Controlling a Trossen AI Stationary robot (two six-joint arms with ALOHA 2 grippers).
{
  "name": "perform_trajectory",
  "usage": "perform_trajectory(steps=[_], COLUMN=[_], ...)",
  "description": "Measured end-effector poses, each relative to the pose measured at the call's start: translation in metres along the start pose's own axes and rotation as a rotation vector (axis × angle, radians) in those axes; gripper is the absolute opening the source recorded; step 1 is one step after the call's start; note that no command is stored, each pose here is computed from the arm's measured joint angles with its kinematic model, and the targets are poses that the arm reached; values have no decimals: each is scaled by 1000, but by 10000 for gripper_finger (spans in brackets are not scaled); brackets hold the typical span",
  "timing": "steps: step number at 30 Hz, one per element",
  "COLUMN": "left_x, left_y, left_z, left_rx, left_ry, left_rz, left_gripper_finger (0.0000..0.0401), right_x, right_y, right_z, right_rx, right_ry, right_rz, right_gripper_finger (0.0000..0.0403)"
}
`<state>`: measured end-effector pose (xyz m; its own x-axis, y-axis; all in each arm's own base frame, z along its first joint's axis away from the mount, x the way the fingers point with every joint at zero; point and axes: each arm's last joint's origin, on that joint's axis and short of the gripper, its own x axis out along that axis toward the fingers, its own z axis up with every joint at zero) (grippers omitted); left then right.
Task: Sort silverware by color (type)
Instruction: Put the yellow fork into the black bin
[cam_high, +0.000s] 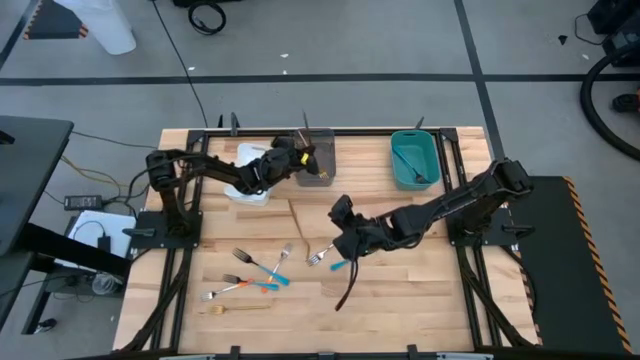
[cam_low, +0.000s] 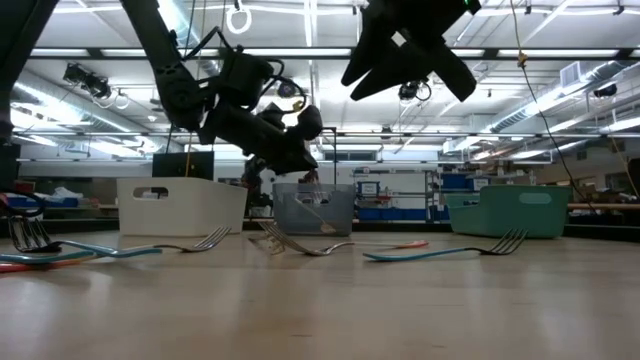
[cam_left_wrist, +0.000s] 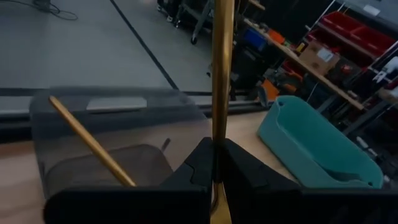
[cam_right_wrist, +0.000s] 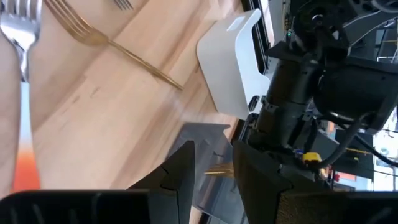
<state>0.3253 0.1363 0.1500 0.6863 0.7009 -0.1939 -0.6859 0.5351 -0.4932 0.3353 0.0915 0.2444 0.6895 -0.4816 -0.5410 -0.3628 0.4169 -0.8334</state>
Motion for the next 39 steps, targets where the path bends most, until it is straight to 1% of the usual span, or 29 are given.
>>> perform_trajectory(steps=[8,14,18,24,33,39], left_x=[13,14,12,12,12,9], left_y=[-16,-23,-24,-24,-24,-26], left_z=[-10,-16,-18,-18,-21,-26], left_rx=[37,115,131,125,20,57], left_ry=[-20,1,13,20,40,56], left_rz=[8,23,21,22,32,42], left_gripper_finger=[29,29,29,30,30,30], right_x=[-4,-6,-6,-5,-5,-5], right_y=[3,4,4,4,4,4], right_z=[3,5,5,5,5,5], right_rx=[37,36,57,85,82,80], right_ry=[-14,-22,-22,-22,-21,-25], right_rz=[3,3,3,4,5,8], right_gripper_finger=[118,118,118,118,108,96])
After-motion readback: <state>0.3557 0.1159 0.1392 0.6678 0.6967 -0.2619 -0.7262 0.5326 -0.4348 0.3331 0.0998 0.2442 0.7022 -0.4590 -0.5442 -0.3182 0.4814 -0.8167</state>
